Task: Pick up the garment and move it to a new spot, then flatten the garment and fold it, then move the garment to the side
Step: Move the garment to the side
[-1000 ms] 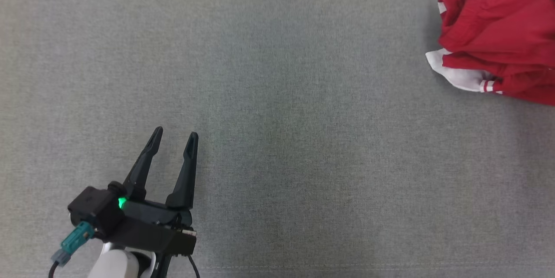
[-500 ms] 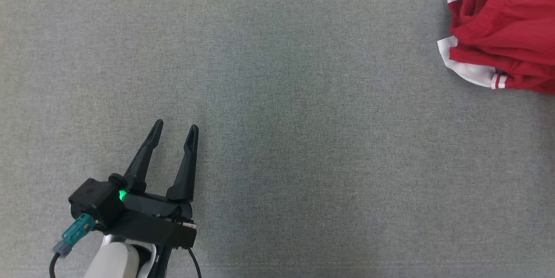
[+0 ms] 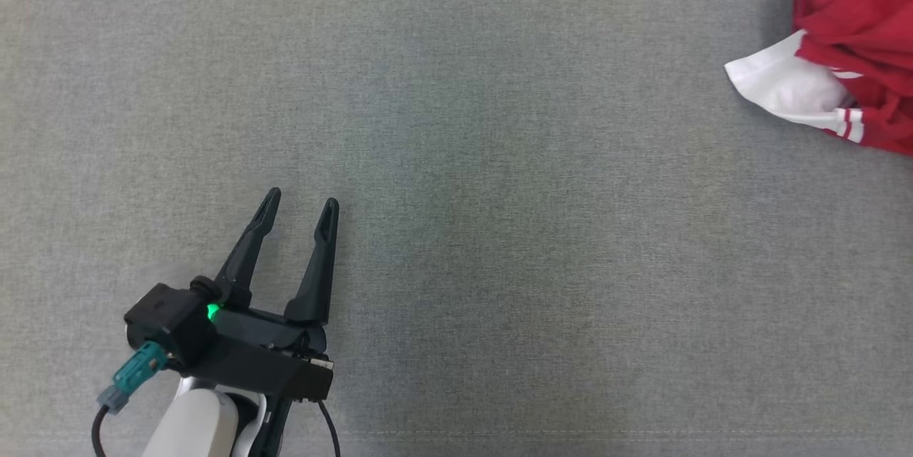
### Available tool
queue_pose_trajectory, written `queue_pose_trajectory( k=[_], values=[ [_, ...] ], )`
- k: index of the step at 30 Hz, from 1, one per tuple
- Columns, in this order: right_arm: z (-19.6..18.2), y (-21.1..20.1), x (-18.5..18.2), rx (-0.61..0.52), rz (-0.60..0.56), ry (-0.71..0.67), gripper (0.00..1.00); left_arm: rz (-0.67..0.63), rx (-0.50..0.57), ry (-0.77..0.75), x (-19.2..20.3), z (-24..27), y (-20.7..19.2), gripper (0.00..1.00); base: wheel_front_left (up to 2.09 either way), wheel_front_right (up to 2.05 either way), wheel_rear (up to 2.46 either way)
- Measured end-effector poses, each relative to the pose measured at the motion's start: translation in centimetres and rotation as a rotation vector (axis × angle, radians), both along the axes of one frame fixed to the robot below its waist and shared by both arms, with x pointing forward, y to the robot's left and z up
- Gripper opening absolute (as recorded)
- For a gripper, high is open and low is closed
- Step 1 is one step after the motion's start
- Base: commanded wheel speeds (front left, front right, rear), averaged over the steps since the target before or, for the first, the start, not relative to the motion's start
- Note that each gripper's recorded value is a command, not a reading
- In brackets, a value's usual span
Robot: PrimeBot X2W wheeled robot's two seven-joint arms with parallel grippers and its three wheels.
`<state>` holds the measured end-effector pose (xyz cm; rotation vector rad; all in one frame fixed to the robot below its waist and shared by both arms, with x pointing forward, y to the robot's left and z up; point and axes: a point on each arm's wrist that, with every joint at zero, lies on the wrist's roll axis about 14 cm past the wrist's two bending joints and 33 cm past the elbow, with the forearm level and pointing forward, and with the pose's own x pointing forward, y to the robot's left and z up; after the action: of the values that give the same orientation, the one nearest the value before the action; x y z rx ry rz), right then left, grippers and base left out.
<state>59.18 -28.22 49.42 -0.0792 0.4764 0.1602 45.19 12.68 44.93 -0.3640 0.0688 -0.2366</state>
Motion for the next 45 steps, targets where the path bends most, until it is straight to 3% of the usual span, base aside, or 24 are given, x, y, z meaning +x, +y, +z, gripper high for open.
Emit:
queue_pose_trajectory(
  k=[9, 10, 12, 13, 15, 16, 24, 33, 45],
  values=[
    [-5.2, -2.6, -2.0, -0.042, -0.112, 0.084, 0.0, 0.015, 0.006, 0.01, -0.1, -0.3, 0.6, 1.0, 0.0, 0.0, 0.0],
    [-5.8, -2.5, -2.3, -0.03, -0.118, 0.095, 0.06, 0.016, 0.007, 0.011, -0.1, -0.3, 0.6, 1.0, 0.0, 0.0, 0.0],
    [-7.1, -2.0, -3.0, -0.004, -0.126, 0.118, 0.46, 0.016, 0.007, 0.011, -0.1, -0.3, 0.6, 1.0, 0.0, 0.0, 0.0],
    [-7.5, -1.8, -3.2, 0.01, -0.13, 0.122, 0.46, 0.017, 0.007, 0.01, -0.1, -0.3, 0.6, 1.0, 0.0, 0.0, 0.0],
    [-7.8, -1.5, -3.4, 0.023, -0.135, 0.126, 0.97, 0.018, 0.008, 0.01, -0.1, -0.3, 0.7, 1.0, 0.0, 0.0, 0.0],
    [-7.9, -1.3, -3.4, 0.034, -0.139, 0.122, 1.0, 0.02, 0.009, 0.007, 0.0, -0.1, 0.7, 1.0, 0.0, 0.0, 0.0],
    [-6.9, -0.8, -3.9, 0.132, -0.201, 0.037, 1.0, 0.019, 0.005, -0.017, -0.1, 1.0, 0.6, 1.0, 0.0, 0.0, 0.0],
    [-3.8, -1.3, -5.2, 0.14, -0.241, -0.111, 1.0, 0.027, 0.001, -0.065, -0.5, 3.1, 0.6, 1.0, 0.0, 0.0, 0.0],
    [1.6, 1.9, -8.9, 0.2, -0.145, -0.332, 1.0, 0.029, -0.006, -0.124, -2.7, 5.9, 0.6, 1.0, 0.0, 0.0, 0.0]
  ],
)
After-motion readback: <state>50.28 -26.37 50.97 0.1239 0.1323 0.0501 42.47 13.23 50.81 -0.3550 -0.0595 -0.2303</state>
